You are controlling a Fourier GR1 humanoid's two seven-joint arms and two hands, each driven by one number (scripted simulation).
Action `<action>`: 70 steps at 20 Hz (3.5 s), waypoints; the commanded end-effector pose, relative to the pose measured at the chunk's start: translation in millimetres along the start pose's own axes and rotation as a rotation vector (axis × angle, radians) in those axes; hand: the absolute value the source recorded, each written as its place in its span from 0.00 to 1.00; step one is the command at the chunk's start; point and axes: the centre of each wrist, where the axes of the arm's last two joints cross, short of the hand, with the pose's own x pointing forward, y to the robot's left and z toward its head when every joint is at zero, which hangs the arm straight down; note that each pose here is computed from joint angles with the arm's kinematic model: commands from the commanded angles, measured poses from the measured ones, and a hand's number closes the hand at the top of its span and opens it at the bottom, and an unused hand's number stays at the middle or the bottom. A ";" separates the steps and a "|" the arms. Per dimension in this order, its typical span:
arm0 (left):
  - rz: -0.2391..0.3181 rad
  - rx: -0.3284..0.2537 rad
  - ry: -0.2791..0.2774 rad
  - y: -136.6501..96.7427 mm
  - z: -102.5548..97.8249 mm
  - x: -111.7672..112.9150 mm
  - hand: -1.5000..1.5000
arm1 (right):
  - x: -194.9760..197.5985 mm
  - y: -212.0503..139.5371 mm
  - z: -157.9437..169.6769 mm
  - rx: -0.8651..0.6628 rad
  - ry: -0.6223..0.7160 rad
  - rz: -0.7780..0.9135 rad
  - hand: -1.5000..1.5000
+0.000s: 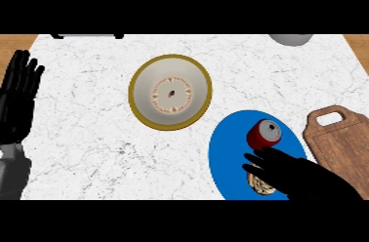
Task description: Pick the cupcake from the plate and place it in the bowl
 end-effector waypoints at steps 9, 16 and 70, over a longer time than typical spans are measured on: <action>-0.002 -0.002 -0.004 3.0 -19.0 1.7 0.50 | -22.0 17.0 -30.7 0.042 0.031 0.008 0.00; -0.002 -0.013 0.000 10.5 15.2 -11.0 0.50 | -1.7 41.2 -37.2 0.051 0.084 0.015 0.00; -0.017 0.007 -0.008 0.0 -6.7 6.0 0.50 | -134.1 -218.4 16.0 -0.654 0.108 -0.241 1.00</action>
